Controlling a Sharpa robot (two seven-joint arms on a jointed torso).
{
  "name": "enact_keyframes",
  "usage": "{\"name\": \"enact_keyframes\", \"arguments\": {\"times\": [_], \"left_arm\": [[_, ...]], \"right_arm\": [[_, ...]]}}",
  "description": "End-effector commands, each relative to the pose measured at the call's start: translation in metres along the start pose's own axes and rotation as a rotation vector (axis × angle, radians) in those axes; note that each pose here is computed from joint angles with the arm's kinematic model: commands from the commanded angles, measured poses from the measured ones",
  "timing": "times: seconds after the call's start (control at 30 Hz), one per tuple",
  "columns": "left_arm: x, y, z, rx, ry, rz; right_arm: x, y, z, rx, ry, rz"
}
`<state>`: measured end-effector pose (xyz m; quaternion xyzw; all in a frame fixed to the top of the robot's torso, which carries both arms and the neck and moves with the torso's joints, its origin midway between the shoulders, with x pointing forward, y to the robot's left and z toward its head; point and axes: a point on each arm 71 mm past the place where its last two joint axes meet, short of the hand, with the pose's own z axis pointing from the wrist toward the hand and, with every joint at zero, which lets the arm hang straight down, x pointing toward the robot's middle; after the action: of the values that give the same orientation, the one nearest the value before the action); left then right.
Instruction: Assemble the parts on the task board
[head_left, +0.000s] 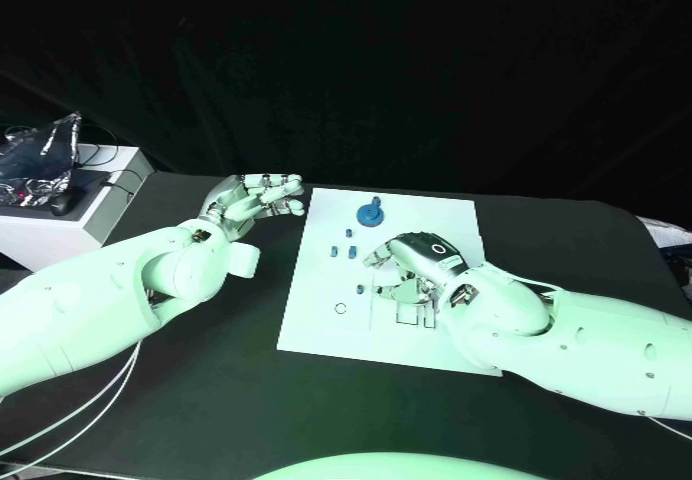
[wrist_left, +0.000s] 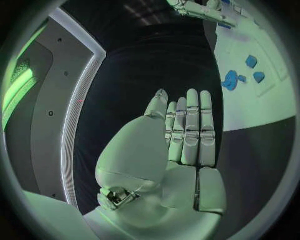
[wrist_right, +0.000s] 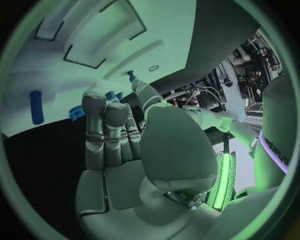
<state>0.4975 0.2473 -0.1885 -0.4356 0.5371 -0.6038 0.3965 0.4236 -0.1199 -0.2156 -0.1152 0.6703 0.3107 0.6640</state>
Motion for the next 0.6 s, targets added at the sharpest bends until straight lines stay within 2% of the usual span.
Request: {"name": "enact_keyframes", "arguments": {"times": [0.03, 0.13, 0.27, 0.43, 0.6], "left_arm": [[0.0016, -0.0006, 0.0003, 0.006, 0.018, -0.002], [0.0013, -0.0003, 0.0005, 0.006, 0.018, -0.002], [0.0009, 0.0005, 0.0008, 0.004, 0.019, -0.003], [0.0007, 0.0032, 0.0008, -0.001, 0.018, -0.005], [0.0009, 0.0064, -0.0004, -0.009, 0.022, -0.008]], "right_arm": [[-0.014, -0.015, -0.002, 0.085, -0.009, 0.112], [-0.027, -0.035, -0.005, 0.165, 0.018, 0.166], [-0.044, -0.059, -0.010, 0.219, 0.069, 0.168], [-0.051, -0.078, -0.015, 0.233, 0.154, 0.103], [-0.052, -0.085, -0.014, 0.228, 0.194, 0.021]]}}
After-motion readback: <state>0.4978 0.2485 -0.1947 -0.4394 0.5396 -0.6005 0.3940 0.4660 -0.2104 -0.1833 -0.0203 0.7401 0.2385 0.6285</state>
